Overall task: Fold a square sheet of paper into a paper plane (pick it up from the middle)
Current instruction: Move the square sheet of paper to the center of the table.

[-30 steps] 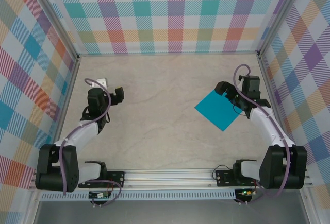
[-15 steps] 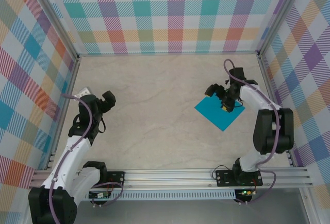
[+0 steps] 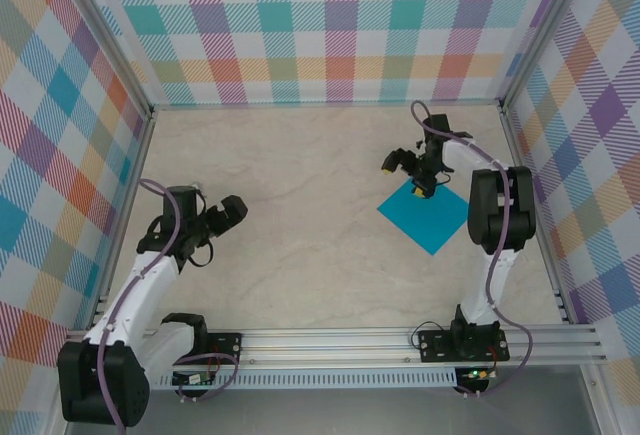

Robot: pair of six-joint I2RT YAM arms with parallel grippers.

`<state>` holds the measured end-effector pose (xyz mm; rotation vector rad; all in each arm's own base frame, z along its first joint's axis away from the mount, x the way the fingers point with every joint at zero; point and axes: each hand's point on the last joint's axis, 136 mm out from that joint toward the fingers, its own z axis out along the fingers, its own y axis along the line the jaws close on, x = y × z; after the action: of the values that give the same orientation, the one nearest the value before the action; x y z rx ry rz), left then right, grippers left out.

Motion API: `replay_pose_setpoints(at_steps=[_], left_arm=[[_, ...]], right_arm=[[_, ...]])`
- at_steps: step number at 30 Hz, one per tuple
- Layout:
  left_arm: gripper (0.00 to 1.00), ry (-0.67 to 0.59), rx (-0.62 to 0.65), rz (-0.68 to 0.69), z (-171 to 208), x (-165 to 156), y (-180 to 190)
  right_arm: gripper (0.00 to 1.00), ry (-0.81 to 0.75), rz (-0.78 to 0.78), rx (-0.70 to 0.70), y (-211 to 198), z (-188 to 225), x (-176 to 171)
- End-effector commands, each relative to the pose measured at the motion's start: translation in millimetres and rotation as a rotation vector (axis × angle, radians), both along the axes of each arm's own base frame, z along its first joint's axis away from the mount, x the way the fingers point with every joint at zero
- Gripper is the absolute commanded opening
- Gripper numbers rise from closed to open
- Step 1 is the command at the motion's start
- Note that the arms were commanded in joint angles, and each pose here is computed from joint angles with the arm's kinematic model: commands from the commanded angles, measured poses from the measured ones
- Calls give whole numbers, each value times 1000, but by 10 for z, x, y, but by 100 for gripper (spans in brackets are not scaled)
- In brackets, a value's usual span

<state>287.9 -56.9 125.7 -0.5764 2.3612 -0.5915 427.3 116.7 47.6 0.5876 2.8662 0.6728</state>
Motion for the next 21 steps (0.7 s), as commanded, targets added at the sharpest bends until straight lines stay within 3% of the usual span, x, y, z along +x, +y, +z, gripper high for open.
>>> replay_pose_setpoints(at_steps=[1, 11, 21], left_arm=[[100, 31, -72, -74, 58, 4, -217], [100, 85, -64, -150, -98, 64, -461], [100, 61, -110, -197, -139, 27, -771]], right_arm=[[100, 42, 16, -20, 87, -74, -59], [100, 119, 182, -5, 510, -325, -583], [100, 146, 306, 68, 1338, -356, -1314]])
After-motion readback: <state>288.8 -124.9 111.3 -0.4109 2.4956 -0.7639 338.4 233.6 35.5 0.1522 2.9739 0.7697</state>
